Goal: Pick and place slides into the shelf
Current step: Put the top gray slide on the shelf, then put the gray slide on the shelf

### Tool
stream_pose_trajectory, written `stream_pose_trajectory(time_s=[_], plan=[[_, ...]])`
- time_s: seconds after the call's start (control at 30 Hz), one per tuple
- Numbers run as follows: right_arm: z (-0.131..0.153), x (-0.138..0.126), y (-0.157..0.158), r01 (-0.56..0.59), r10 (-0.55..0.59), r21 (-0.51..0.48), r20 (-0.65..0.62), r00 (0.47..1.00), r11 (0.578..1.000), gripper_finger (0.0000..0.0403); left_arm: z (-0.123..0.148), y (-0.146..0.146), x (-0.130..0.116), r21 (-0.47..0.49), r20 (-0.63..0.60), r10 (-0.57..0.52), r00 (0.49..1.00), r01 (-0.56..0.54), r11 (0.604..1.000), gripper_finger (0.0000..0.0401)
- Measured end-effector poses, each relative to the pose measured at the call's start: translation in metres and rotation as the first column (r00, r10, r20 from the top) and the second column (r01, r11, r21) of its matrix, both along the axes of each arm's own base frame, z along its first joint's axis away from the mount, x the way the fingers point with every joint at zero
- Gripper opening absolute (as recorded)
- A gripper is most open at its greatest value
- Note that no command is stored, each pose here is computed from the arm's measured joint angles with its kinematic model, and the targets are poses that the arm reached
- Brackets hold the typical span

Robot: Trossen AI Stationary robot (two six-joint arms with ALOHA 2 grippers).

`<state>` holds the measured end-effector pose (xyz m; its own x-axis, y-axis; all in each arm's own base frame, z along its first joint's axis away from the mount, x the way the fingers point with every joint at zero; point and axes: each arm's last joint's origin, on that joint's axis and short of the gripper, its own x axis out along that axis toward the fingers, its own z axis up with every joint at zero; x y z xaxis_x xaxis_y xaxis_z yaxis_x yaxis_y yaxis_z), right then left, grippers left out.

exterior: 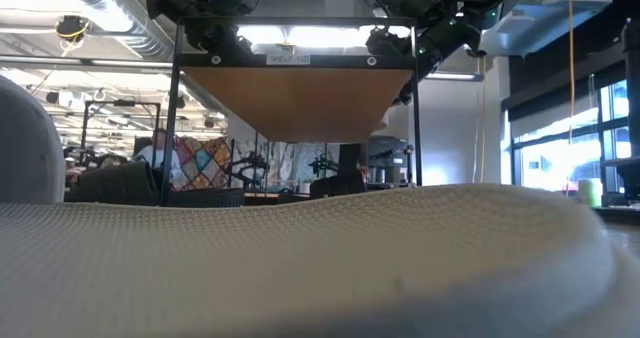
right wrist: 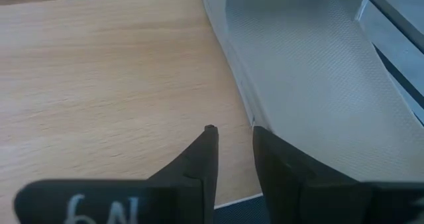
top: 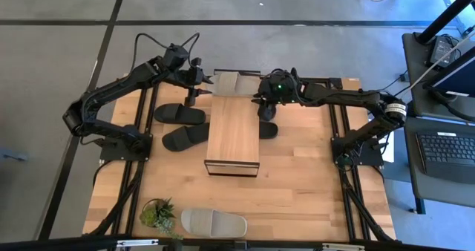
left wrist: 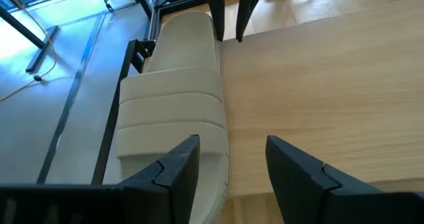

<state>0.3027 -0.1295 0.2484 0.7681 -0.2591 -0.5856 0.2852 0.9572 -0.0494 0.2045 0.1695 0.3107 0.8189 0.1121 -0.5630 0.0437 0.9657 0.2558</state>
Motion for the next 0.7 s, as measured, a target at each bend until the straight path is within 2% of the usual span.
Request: stream_pose_trajectory(time_s=[0.17, 0.37, 0.5, 0.7], plan=[[0.005, 0.000, 0.005, -0.015, 0.016, -0.005, 0.013, 1.000, 1.000, 0.0097, 0.000, -0.001, 0.000, 0.006, -0.006, -0.010, 1.000, 0.010, 1.000, 0.0165], [0.028, -0.008, 0.031, -0.090, 0.091, -0.018, 0.056, 0.994, 0.996, 0.0097, 0.000, -0.012, 0.008, 0.073, -0.004, -0.137, 0.991, 0.137, 0.988, 0.0165], [0.044, -0.021, 0.053, -0.134, 0.134, -0.003, 0.061, 0.989, 0.991, 0.0097, 0.005, -0.035, 0.017, 0.106, -0.002, -0.228, 0.974, 0.227, 0.968, 0.0165], [0.047, -0.033, 0.082, -0.180, 0.180, 0.082, 0.007, 0.984, 0.980, 0.0097, 0.015, -0.083, 0.019, 0.104, -0.028, -0.369, 0.929, 0.370, 0.923, 0.0165]])
